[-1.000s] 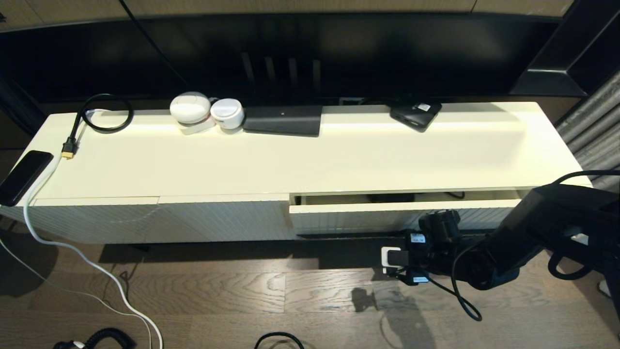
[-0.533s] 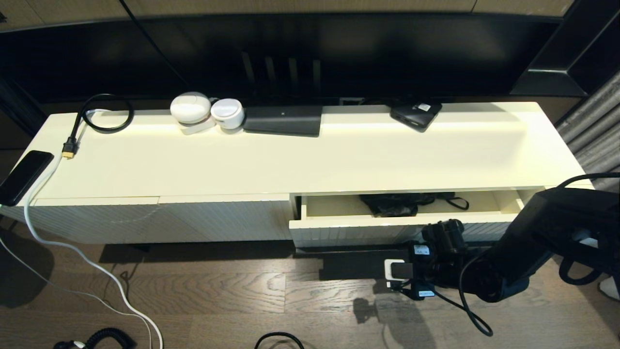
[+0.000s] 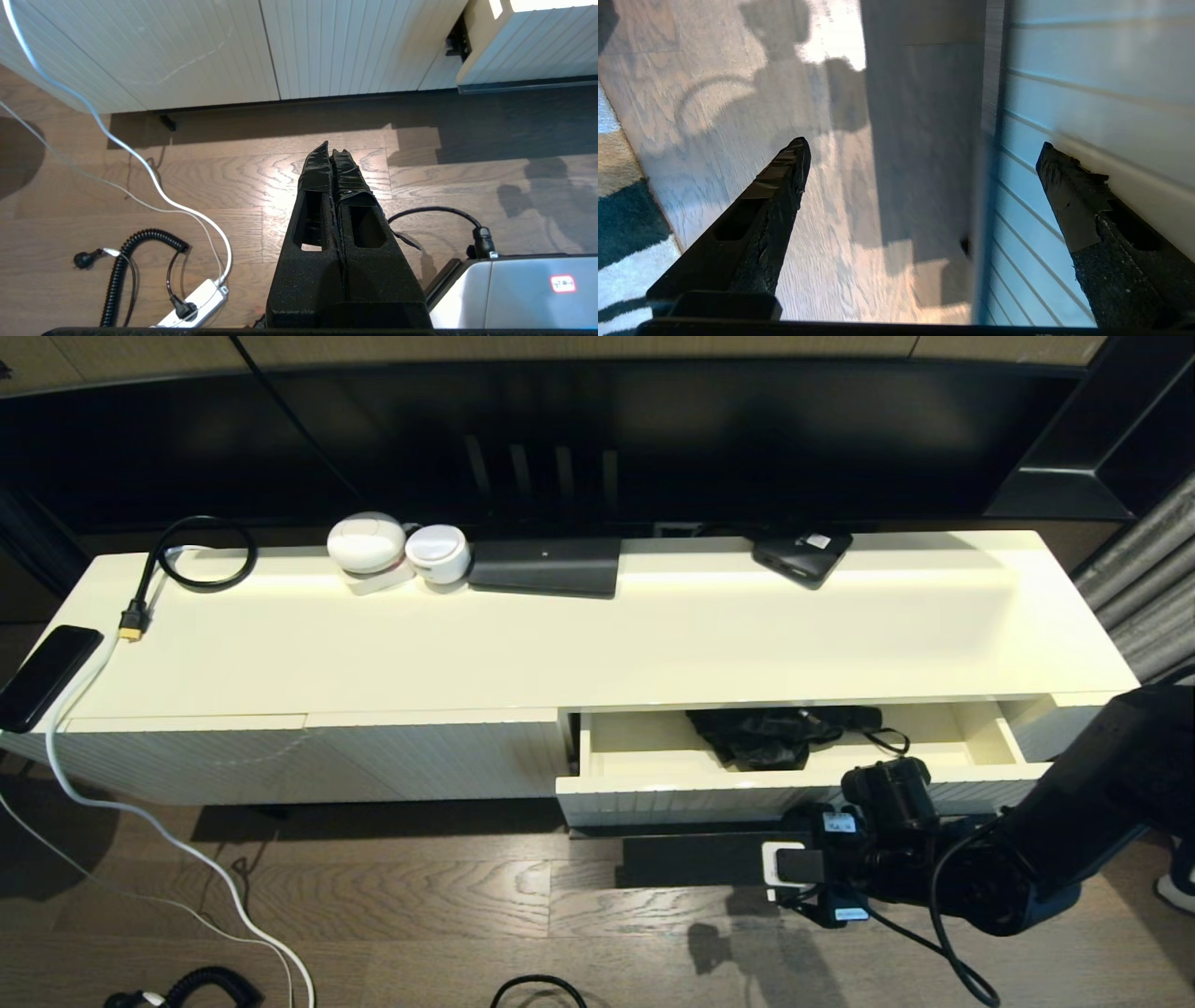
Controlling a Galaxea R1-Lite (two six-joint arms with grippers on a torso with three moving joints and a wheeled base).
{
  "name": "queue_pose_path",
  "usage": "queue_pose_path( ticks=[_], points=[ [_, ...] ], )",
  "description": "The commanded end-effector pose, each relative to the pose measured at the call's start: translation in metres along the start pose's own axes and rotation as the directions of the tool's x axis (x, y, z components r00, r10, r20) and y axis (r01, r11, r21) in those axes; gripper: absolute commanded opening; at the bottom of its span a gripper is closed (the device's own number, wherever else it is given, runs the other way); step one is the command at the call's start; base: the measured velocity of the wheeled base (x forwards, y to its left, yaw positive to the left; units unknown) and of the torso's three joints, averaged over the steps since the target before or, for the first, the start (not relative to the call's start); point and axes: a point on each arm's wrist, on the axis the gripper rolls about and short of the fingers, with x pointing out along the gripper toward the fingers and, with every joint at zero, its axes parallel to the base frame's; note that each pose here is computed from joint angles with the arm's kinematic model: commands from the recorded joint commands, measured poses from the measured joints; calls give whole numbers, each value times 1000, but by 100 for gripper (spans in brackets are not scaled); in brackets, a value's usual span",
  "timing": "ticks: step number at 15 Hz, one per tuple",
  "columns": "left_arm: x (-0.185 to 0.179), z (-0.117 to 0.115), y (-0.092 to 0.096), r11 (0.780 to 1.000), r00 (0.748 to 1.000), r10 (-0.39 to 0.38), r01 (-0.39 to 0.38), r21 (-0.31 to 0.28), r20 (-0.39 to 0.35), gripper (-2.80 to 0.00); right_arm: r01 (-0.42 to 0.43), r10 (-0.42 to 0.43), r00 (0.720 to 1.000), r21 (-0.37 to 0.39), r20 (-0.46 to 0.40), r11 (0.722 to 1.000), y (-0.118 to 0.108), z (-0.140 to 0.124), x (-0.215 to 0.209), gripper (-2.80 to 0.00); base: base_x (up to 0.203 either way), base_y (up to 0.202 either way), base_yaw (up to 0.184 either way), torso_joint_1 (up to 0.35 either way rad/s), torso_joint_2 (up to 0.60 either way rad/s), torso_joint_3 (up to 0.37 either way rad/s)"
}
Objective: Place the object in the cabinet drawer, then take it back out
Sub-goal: Open the drawer
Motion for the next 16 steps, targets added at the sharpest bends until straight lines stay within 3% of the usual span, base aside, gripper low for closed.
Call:
queue_pose_path(
  ticks=[1, 4, 5, 6, 10, 12, 16],
  points=[
    [0, 0, 0, 1000, 1000, 0, 0, 1, -1, -280, 98, -97, 995, -9, 32, 995, -16, 9, -39, 0, 0, 0, 0, 0, 0, 0],
    [0, 0, 0, 1000, 1000, 0, 0, 1, -1, -280, 148, -149, 988, 8, 43, 989, -21, 16, -105, 0, 0, 0, 0, 0, 0, 0],
    [0, 0, 0, 1000, 1000, 0, 0, 1, -1, -280, 155, -155, 987, 12, 45, 988, -19, 18, -133, -59, 0, 0, 0, 0, 0, 0],
    [0, 0, 0, 1000, 1000, -1, 1, 0, -1, -280, 151, -152, 987, 17, 43, 988, -14, 18, -156, -280, 0, 0, 0, 0, 0, 0],
    [0, 0, 0, 1000, 1000, 0, 0, 1, -1, -280, 91, -90, 996, 74, -17, 993, 14, 14, -233, -280, 0, 0, 0, 0, 0, 0],
    [0, 0, 0, 1000, 1000, 0, 0, 1, -1, -280, 110, -103, 992, 95, -73, 989, 6, 16, -255, -280, 0, 0, 0, 0, 0, 0],
    [0, 0, 0, 1000, 1000, 0, 0, 1, -1, -280, 80, -67, 990, 106, -122, 991, -15, 19, -231, -280, 0, 0, 0, 0, 0, 0]
  ],
)
